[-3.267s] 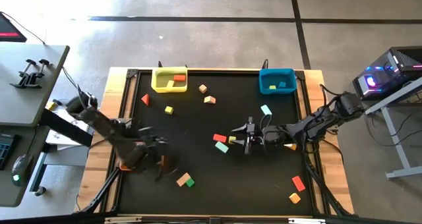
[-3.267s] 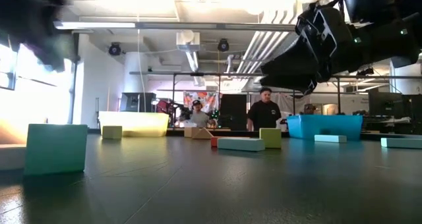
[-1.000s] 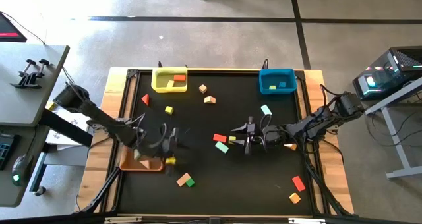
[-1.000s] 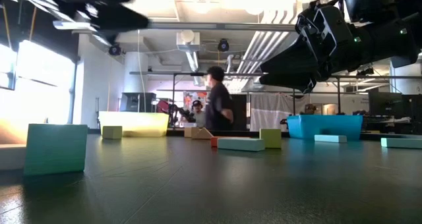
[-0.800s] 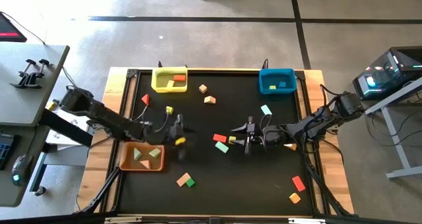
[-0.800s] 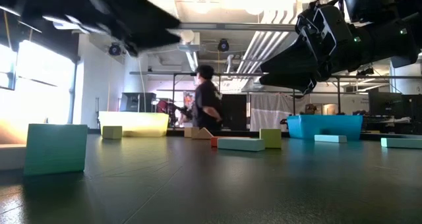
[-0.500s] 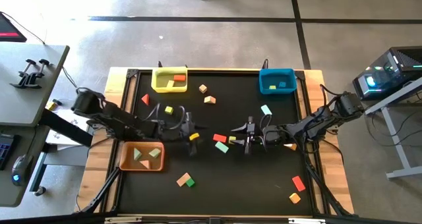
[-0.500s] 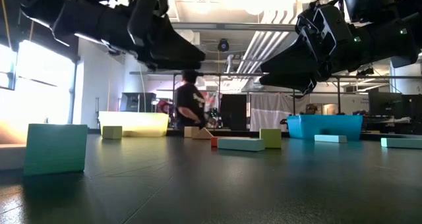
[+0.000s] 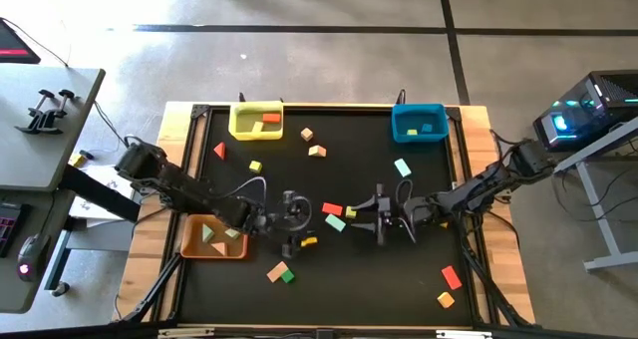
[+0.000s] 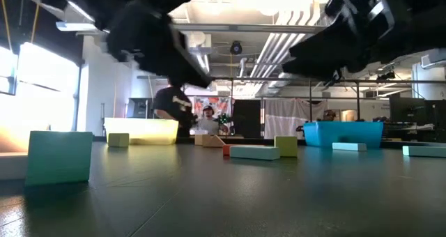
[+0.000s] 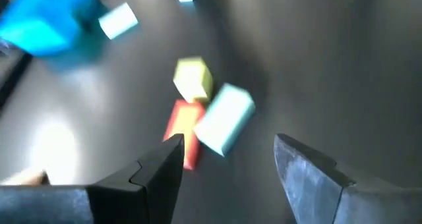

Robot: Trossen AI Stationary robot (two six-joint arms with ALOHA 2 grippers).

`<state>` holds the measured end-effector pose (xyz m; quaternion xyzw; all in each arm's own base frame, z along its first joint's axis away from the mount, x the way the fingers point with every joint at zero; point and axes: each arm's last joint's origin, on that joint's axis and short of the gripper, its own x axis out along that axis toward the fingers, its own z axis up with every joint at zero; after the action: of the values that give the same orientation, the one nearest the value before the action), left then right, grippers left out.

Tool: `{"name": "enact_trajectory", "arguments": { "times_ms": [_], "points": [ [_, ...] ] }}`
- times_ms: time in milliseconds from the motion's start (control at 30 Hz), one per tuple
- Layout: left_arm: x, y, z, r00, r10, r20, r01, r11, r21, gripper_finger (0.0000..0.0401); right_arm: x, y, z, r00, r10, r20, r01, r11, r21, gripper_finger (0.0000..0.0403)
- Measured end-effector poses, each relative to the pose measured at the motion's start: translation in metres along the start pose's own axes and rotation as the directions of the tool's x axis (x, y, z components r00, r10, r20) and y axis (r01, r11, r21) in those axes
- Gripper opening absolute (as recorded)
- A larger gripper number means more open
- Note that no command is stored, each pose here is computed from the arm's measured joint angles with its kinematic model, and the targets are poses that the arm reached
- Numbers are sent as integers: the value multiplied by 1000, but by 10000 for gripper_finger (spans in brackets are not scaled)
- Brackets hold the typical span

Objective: Sort blocks by size
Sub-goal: Put the brown wooden block into the yellow bin

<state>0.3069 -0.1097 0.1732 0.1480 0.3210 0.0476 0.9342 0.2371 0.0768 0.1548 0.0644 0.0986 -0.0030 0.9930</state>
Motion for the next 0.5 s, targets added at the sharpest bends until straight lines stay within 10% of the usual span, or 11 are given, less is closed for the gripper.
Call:
{"name": "enact_trajectory", "arguments": {
  "times_ms": [333, 500],
  "points": [
    [-50, -41, -12, 903, -115, -413, 57, 987, -148, 220, -3, 5, 0, 1000, -25, 2, 25, 1000, -8, 218],
    [-73, -74, -17, 904, -204, -376, 113, 962, -250, 220, -2, 0, 1, 998, -68, 10, 68, 998, -4, 218]
  ]
}}
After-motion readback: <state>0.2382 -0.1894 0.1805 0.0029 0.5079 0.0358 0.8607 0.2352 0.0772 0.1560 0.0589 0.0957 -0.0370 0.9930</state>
